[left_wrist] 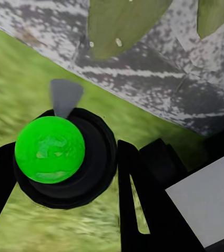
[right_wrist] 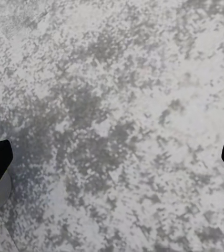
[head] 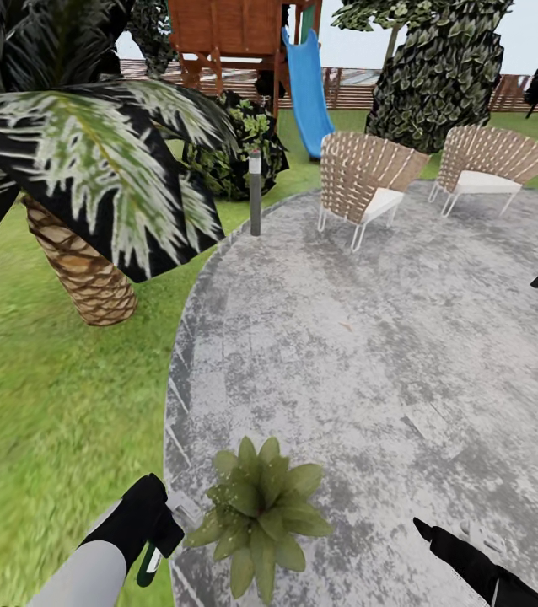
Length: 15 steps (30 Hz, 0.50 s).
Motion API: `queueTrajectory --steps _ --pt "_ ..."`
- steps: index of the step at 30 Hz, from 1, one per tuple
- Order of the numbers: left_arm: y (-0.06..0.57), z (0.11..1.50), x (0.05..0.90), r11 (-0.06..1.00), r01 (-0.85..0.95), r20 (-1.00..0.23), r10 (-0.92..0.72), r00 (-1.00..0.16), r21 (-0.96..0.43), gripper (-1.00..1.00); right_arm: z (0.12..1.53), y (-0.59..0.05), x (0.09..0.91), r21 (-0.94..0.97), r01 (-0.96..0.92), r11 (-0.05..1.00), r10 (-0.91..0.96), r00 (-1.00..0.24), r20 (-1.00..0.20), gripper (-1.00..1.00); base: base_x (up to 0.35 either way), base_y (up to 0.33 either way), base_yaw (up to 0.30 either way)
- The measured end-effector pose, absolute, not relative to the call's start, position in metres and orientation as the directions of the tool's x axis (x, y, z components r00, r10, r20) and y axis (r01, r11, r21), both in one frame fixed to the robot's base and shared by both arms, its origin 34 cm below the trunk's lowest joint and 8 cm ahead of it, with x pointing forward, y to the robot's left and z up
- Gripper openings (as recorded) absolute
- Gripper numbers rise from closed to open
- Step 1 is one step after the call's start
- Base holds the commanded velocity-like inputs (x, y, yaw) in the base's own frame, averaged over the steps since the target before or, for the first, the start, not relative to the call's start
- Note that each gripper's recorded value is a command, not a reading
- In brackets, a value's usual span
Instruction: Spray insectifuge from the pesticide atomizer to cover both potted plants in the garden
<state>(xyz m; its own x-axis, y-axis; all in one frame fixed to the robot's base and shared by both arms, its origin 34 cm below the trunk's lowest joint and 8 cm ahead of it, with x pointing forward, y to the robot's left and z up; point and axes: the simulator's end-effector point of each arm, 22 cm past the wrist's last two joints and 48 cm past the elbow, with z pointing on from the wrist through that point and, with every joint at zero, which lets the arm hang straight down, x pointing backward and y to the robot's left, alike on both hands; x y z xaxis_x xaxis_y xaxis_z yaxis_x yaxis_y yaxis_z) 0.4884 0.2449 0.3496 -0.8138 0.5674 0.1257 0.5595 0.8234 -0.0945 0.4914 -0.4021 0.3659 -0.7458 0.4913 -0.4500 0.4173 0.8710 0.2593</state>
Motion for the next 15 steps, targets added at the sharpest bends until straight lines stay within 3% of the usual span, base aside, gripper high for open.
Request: queueTrajectory --steps 6,10,15 --pt "0.2449 0.3494 0.4879 0.824 0.558 0.127 0.566 -0.815 -0.095 -1.00 0.3659 -0.4022 0.4914 0.259 0.417 0.871 0.491 -0.746 -0.450 1.00 0.004 -0.056 0.021" --pt "0.2449 0.3488 0.4873 0.824 0.558 0.128 0.566 -0.814 -0.097 -1.00 0.3651 -0.4017 0.4909 0.259 0.418 0.871 0.491 -0.747 -0.448 1.00 -0.002 -0.065 0.227" --pt "0.2447 0.3476 0.4864 0.824 0.557 0.130 0.566 -0.814 -0.099 -1.00 0.3639 -0.4017 0.4900 0.257 0.419 0.871 0.491 -0.748 -0.446 1.00 -0.125 -0.254 0.257"
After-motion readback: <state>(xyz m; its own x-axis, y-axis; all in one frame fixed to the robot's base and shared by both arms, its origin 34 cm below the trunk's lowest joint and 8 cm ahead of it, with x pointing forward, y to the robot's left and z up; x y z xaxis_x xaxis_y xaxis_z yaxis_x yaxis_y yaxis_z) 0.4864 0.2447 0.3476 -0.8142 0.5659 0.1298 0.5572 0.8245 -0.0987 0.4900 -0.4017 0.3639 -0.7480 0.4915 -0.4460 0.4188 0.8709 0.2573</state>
